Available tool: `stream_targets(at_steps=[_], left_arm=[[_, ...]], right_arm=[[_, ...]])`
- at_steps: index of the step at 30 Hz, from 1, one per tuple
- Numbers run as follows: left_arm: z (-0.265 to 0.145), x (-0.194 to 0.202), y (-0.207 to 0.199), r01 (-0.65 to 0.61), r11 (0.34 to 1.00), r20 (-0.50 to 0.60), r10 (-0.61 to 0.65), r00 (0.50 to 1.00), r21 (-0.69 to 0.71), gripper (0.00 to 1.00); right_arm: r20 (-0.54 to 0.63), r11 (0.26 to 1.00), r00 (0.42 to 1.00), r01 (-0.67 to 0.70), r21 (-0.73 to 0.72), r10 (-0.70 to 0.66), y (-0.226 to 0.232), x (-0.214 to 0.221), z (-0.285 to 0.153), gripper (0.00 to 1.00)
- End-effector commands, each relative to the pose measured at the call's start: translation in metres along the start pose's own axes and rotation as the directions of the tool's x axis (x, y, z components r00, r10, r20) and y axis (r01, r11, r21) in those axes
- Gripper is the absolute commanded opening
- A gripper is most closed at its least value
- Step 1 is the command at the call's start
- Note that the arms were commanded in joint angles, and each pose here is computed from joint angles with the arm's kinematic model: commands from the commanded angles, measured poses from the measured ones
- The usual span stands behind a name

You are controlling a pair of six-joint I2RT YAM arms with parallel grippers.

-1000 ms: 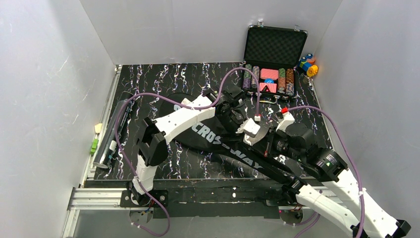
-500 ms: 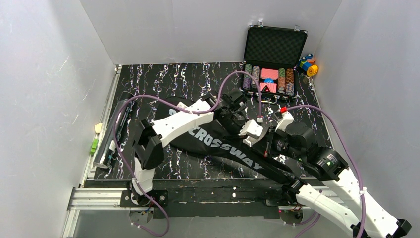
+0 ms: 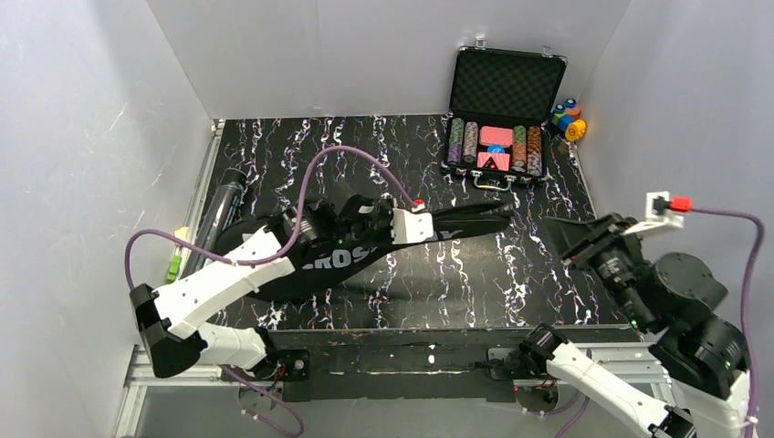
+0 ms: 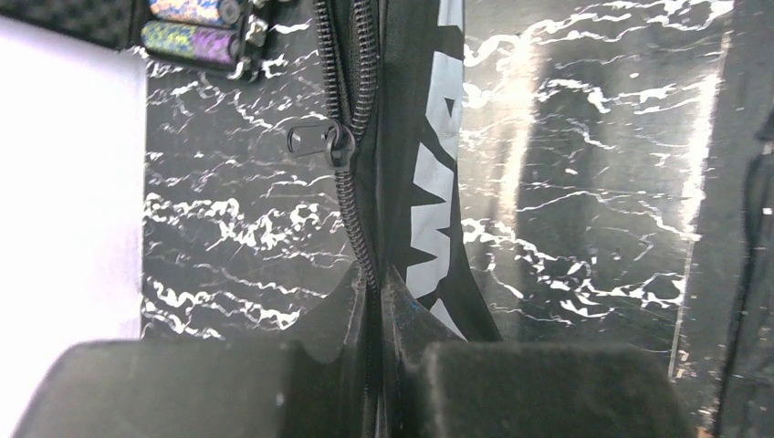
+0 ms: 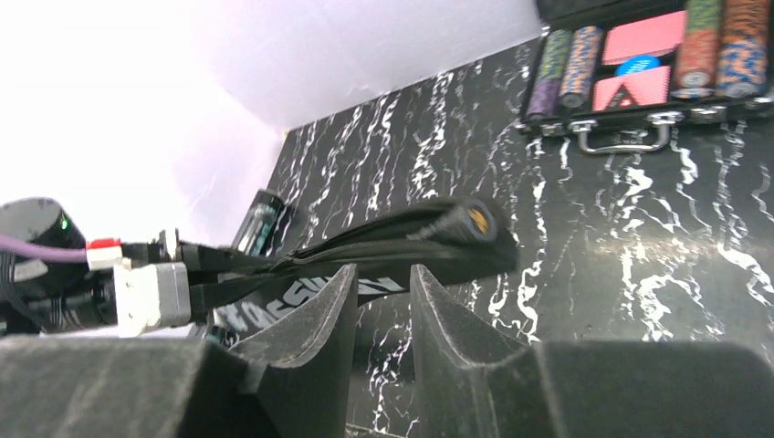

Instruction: Pack up the badminton gear

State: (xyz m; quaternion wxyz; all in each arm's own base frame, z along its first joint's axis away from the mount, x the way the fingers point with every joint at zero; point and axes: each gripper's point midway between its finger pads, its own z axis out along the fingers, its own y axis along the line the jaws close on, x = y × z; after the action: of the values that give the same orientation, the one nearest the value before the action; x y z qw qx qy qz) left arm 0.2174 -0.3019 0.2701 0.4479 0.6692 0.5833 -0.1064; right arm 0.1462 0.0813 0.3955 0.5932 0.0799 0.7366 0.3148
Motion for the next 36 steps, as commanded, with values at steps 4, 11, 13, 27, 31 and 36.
stream_targets(at_steps=[4,11,13,27,31,36], left_arm=[[-0.044,-0.032,0.031,-0.055,0.975,0.135,0.086,0.987,-0.216,0.0],[-0.049,-0.037,0.02,-0.066,0.98,0.172,0.099,0.98,-0.189,0.0],[-0.051,-0.036,0.019,-0.066,0.98,0.172,0.099,0.98,-0.188,0.0],[-0.053,-0.035,0.014,-0.054,0.982,0.187,0.088,0.978,-0.178,0.0],[-0.054,-0.034,0.012,-0.058,0.983,0.188,0.091,0.978,-0.175,0.0],[-0.053,-0.035,0.012,-0.056,0.983,0.19,0.09,0.978,-0.176,0.0]], right_arm=[[0.096,0.962,0.992,-0.099,0.254,0.077,-0.06,-0.001,-0.021,0.29],[0.074,0.95,0.996,-0.074,0.303,0.055,-0.051,0.003,0.015,0.01],[0.092,0.954,0.994,-0.082,0.288,0.058,-0.042,-0.005,0.023,0.01],[-0.001,0.975,0.991,-0.129,0.182,0.131,-0.004,0.01,0.053,0.01],[-0.024,0.972,0.989,-0.141,0.187,0.148,-0.008,0.022,0.056,0.01],[-0.09,0.974,0.982,-0.149,0.173,0.166,-0.002,0.04,0.065,0.01]])
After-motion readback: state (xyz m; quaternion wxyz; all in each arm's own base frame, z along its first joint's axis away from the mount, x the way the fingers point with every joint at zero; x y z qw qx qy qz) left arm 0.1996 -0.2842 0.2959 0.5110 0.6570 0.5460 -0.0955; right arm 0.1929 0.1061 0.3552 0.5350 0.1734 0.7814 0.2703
